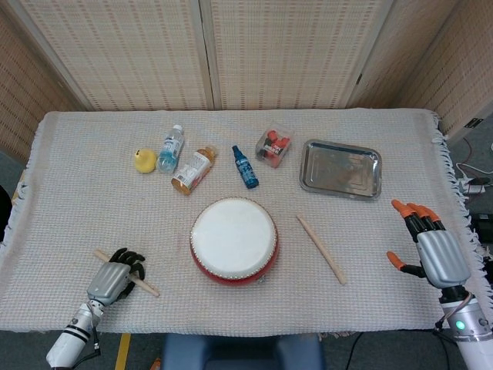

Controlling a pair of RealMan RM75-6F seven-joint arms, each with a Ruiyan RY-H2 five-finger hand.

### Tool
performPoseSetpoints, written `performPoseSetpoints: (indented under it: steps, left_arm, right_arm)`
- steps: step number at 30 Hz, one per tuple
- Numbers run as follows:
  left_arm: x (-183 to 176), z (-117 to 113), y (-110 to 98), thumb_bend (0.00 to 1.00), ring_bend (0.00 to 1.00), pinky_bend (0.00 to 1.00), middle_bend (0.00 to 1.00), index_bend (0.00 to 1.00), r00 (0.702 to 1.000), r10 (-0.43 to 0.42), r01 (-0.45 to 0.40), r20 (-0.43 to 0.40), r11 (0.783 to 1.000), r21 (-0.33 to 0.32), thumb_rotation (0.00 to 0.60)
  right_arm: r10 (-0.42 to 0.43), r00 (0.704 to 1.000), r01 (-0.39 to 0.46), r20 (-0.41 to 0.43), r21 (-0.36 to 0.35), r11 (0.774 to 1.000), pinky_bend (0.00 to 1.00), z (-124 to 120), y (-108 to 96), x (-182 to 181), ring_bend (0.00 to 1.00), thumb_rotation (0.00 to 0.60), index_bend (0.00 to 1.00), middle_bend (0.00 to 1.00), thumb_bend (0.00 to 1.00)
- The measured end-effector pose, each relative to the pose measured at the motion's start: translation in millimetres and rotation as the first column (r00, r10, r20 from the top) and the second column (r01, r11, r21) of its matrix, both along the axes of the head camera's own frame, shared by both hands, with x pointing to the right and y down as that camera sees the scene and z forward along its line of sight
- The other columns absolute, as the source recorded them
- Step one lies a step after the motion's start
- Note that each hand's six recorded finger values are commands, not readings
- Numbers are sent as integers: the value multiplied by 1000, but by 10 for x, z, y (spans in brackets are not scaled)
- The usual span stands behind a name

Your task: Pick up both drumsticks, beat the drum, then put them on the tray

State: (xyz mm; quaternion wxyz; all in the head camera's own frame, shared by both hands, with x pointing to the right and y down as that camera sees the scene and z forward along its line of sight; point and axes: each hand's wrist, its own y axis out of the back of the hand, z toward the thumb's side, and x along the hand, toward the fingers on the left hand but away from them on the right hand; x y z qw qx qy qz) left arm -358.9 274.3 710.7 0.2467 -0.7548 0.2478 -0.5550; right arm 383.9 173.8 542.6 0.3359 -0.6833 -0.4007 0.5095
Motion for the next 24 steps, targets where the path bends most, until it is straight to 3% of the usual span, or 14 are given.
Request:
performPoseSetpoints:
  steps: [14,20,24]
  left_arm:
    - [-28,41,-5,382,167,108,289,594,1000,-27,27,1,1000,-5,600]
    - [-36,2,-35,382,202,134,345,631,990,-121,121,-68,993,-4,600]
    - [-52,-59,-82,382,231,162,391,658,949,-261,256,-177,965,-52,600]
  right_arm:
    - [2,1000,-2,8,-2,1000,121,-5,1,-3,0,600,59,136,249]
    - [-6,1000,6,10,-3,1000,120,-13,1,-31,0,600,59,136,248]
    - [-10,1000,10,10,-2,1000,120,-23,5,-43,0,600,59,136,248]
